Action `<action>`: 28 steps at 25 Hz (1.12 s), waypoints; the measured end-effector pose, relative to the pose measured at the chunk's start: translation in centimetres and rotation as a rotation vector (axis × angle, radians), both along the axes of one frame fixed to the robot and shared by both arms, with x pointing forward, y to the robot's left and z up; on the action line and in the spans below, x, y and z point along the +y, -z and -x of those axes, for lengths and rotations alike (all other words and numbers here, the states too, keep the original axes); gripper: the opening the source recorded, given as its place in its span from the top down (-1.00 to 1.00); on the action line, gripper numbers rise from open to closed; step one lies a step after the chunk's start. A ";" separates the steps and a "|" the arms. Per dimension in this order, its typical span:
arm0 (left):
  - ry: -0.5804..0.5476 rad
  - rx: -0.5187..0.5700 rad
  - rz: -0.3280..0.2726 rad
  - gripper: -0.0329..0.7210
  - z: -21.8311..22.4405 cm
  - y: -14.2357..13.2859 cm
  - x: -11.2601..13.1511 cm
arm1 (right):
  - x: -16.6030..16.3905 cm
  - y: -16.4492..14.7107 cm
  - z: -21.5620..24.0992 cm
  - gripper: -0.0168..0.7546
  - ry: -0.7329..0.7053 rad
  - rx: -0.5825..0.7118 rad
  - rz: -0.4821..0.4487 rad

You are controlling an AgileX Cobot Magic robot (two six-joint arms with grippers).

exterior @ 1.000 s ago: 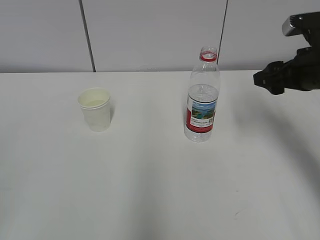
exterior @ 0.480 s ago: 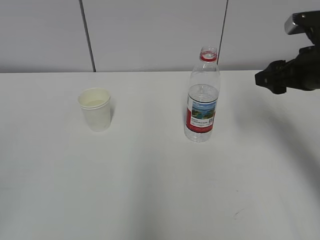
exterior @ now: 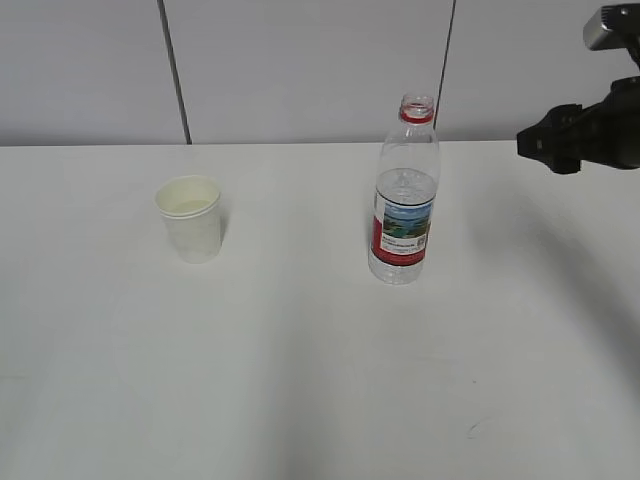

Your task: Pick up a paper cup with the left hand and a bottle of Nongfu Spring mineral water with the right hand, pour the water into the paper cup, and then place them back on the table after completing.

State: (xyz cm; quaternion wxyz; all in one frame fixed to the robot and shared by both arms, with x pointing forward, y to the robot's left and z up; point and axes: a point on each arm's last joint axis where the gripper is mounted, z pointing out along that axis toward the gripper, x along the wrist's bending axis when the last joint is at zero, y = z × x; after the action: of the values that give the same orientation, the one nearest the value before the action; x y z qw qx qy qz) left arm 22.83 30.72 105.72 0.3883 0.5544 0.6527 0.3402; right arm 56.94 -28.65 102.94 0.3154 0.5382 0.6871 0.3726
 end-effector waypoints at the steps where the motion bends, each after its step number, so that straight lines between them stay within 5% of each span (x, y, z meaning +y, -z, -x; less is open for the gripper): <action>1: -0.001 0.000 0.000 0.05 0.0 0.0 0.0 | 0.0 -0.3 0.1 -0.43 0.007 -0.006 -0.010; 11: 0.000 0.000 0.002 0.14 0.0 0.0 0.0 | 0.3 -4.2 2.5 -0.43 0.030 -0.098 -0.131; 15: 0.000 0.000 0.002 0.14 0.0 0.0 0.0 | 0.4 -3.6 4.4 -0.43 0.032 -0.084 -0.132; 28: 0.000 0.000 0.002 0.20 0.0 0.0 0.0 | -0.6 -1.2 13.4 -0.43 0.073 -0.142 0.018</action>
State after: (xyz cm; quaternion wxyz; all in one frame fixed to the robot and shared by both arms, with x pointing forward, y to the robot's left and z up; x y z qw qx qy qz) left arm 22.83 30.71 105.72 0.3889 0.5542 0.6530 0.3395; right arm 43.51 -29.21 104.15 0.3816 0.5323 0.6461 0.3919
